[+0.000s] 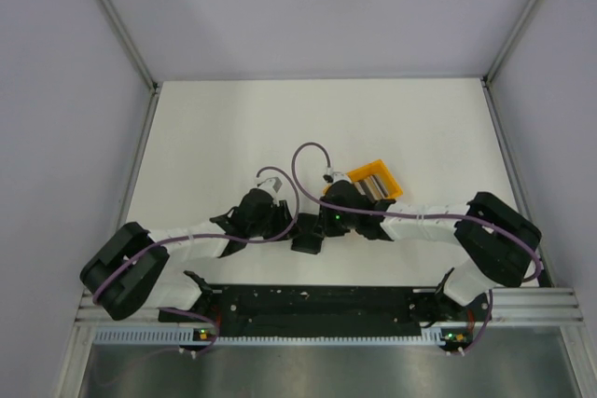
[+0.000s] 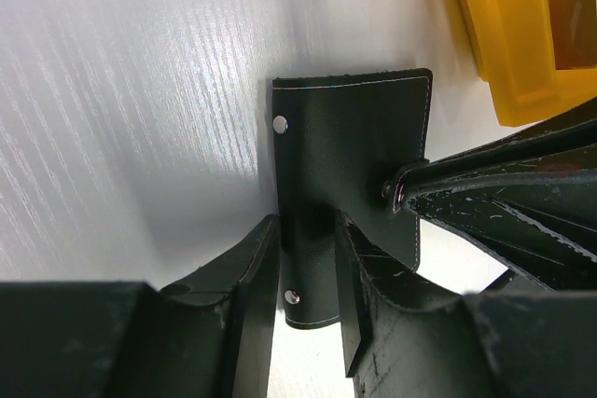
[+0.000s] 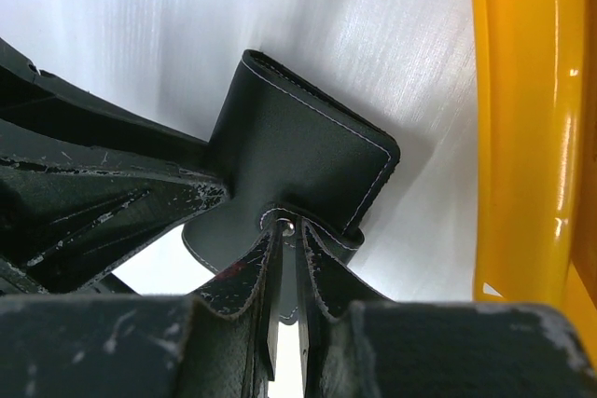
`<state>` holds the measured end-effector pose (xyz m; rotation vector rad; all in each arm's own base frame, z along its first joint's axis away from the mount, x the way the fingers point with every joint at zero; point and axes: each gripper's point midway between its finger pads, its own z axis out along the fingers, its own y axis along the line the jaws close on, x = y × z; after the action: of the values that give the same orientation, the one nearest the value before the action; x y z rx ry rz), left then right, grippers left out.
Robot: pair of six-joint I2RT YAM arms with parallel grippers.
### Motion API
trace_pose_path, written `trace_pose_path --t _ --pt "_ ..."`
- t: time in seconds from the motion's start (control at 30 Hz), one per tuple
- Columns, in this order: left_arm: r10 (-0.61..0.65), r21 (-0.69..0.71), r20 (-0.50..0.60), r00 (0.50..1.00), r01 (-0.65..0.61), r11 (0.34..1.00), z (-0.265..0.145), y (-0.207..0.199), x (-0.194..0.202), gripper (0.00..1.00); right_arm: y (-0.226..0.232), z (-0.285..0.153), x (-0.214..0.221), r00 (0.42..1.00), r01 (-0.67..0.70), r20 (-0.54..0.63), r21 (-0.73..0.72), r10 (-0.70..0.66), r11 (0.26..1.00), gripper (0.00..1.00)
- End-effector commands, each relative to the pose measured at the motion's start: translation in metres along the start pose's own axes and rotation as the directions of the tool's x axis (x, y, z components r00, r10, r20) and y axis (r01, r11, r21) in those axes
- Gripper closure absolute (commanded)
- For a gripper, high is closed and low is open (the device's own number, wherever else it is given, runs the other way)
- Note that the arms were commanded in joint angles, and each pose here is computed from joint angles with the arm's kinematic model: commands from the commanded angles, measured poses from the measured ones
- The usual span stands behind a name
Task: Put the credit cards into the card holder
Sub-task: Close the card holder at the center of the board.
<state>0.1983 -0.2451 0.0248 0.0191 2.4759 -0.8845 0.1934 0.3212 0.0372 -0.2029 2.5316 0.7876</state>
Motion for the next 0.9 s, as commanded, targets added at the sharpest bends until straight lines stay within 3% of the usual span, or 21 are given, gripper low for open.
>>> trace_pose_path --t 0.0,0.3,0.87 --pt "0.015 -0.103 -0.087 0.996 -0.024 0.994 -0.001 0.027 0.025 0.65 0.013 0.004 -0.012 1.000 0.003 0.010 -0.008 -0.003 1.000 0.90" --pt "0.025 -0.081 -0.095 0.995 -0.033 0.996 0.000 0.023 0.027 0.67 -0.007 0.004 -0.006 0.999 0.012 -0.049 0.128 -0.006 0.992 0.91" --pt "0.032 -0.060 -0.098 0.995 -0.038 0.997 0.000 0.020 0.028 0.68 -0.013 0.013 0.001 0.993 0.053 -0.115 0.192 -0.031 0.980 0.90"
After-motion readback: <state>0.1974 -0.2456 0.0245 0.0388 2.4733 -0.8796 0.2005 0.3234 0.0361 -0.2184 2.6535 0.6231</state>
